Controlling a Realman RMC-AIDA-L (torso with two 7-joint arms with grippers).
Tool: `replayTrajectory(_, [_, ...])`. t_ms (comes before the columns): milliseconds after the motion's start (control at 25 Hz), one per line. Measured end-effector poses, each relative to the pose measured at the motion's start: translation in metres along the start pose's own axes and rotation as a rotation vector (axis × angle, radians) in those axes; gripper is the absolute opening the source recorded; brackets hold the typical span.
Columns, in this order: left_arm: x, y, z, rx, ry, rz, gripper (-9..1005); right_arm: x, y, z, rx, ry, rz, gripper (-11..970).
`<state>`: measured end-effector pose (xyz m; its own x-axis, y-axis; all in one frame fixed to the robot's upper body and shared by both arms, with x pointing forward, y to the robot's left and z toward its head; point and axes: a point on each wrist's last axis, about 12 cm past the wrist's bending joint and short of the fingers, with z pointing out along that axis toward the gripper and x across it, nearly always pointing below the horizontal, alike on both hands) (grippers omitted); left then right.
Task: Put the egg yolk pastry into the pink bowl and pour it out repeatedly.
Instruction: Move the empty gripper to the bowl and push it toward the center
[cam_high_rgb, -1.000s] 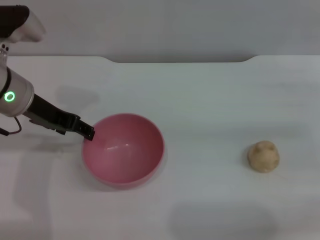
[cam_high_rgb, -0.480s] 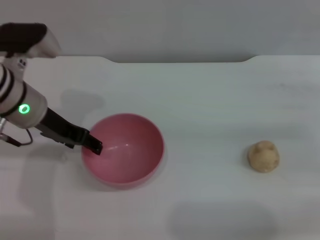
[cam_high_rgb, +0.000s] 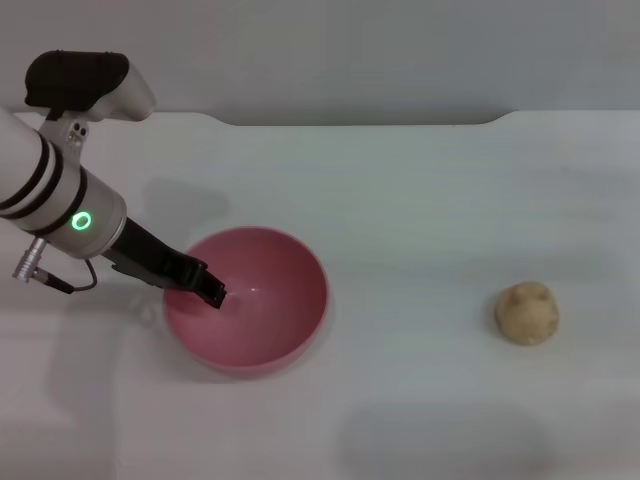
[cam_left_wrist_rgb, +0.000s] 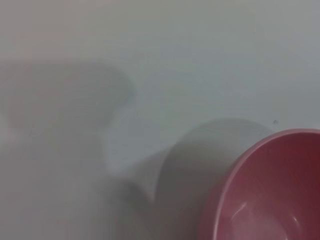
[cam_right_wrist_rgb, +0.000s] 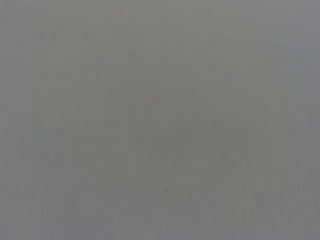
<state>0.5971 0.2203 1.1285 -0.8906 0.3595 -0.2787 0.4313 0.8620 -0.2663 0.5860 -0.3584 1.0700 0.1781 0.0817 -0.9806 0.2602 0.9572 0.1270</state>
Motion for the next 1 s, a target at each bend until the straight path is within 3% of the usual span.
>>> replayTrajectory(280, [0.001, -0.001, 0.001, 0.018, -0.008, -0.005, 379, 0.001, 0.001, -0.001, -0.001, 0.006, 0.004, 734])
replayTrajectory(600, [0.0, -0.002, 0.002, 0.016, -0.007, 0.003, 188, 0.002, 0.002, 0.0, -0.002, 0.012, 0.013, 723])
replayTrajectory(720, [-0.001, -0.002, 0.002, 0.015, -0.014, 0.005, 99, 0.003, 0.005, 0.002, -0.008, 0.029, 0.076, 719])
replayTrajectory(840, [-0.002, -0.002, 0.002, 0.016, -0.03, 0.006, 1, 0.007, 0.012, 0.012, -0.004, 0.106, 0.191, 715])
replayTrajectory(920, [-0.004, -0.002, 0.001, 0.019, -0.043, 0.009, 0, 0.01, 0.02, 0.025, -0.013, 0.193, 0.256, 712])
replayTrajectory(960, [-0.005, -0.002, 0.001, 0.021, -0.052, 0.01, 0, 0.01, 0.026, 0.032, -0.03, 0.248, 0.286, 711])
replayTrajectory(1000, [-0.005, -0.002, 0.0, 0.021, -0.058, 0.009, -1, 0.009, 0.041, 0.048, -0.101, 0.352, 0.286, 710])
